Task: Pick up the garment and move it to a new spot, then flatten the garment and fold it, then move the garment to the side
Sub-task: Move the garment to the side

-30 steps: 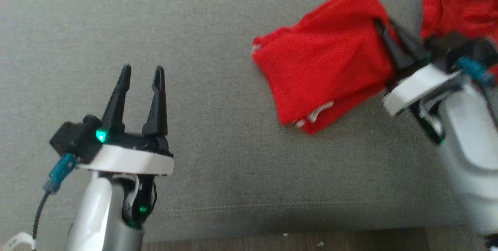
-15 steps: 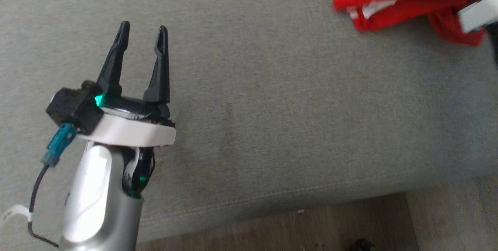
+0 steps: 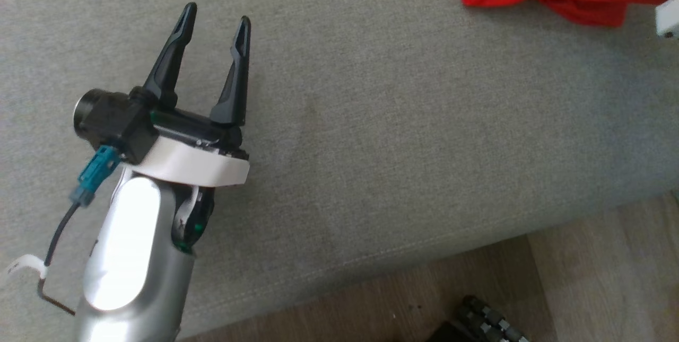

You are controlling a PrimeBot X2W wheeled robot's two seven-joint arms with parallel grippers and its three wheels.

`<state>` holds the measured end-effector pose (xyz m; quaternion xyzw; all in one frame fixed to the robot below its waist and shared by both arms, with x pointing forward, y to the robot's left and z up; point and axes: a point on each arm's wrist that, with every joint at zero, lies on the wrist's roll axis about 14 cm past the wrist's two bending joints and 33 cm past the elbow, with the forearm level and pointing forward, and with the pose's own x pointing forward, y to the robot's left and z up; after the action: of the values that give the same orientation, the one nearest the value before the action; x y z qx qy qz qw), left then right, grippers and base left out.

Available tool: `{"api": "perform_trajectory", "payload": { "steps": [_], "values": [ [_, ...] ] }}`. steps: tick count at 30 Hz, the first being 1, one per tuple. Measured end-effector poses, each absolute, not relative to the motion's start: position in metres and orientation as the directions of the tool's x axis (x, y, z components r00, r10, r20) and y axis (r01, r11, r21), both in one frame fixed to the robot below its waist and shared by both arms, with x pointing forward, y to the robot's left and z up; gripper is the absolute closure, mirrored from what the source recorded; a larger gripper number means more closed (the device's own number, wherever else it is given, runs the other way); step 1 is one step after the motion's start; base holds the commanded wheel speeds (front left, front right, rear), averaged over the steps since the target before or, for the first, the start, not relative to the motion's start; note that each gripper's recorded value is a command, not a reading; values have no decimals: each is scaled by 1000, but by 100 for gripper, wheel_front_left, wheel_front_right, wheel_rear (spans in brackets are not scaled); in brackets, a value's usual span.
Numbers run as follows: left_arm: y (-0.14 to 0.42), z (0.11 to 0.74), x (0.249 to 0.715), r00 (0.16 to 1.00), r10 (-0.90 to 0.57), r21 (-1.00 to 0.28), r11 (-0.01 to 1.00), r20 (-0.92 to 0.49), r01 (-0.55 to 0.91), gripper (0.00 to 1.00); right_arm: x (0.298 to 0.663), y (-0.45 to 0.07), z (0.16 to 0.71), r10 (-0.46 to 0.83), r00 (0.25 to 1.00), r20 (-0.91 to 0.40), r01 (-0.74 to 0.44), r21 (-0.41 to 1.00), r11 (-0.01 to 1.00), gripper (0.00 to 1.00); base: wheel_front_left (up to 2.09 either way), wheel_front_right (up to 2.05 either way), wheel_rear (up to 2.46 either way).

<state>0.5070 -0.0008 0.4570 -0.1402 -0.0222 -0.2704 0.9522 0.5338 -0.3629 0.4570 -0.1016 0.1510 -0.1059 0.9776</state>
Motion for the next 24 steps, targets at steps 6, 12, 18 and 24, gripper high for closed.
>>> {"api": "perform_trajectory", "payload": {
  "steps": [6, 12, 18, 24],
  "values": [
    [-5, 439, 509, 844, -528, -264, 805, 88, 531, 0, 531, -358, 431, -242, 914, -325, 169, -236, 957, 100, 0, 0, 0],
    [-3, 432, 511, 847, -526, -271, 807, 76, 525, 0, 531, -348, 411, -238, 899, -367, 191, -160, 968, 0, 0, 0, 0],
    [-1, 434, 511, 850, -522, -270, 809, 79, 522, 0, 538, -347, 420, -225, 912, -342, 153, -223, 963, 0, 0, 0, 0],
    [4, 452, 509, 857, -503, -271, 815, 109, 513, 0, 546, -340, 451, -197, 945, -262, 112, -306, 945, 0, 0, 0, 0]
  ]
}}
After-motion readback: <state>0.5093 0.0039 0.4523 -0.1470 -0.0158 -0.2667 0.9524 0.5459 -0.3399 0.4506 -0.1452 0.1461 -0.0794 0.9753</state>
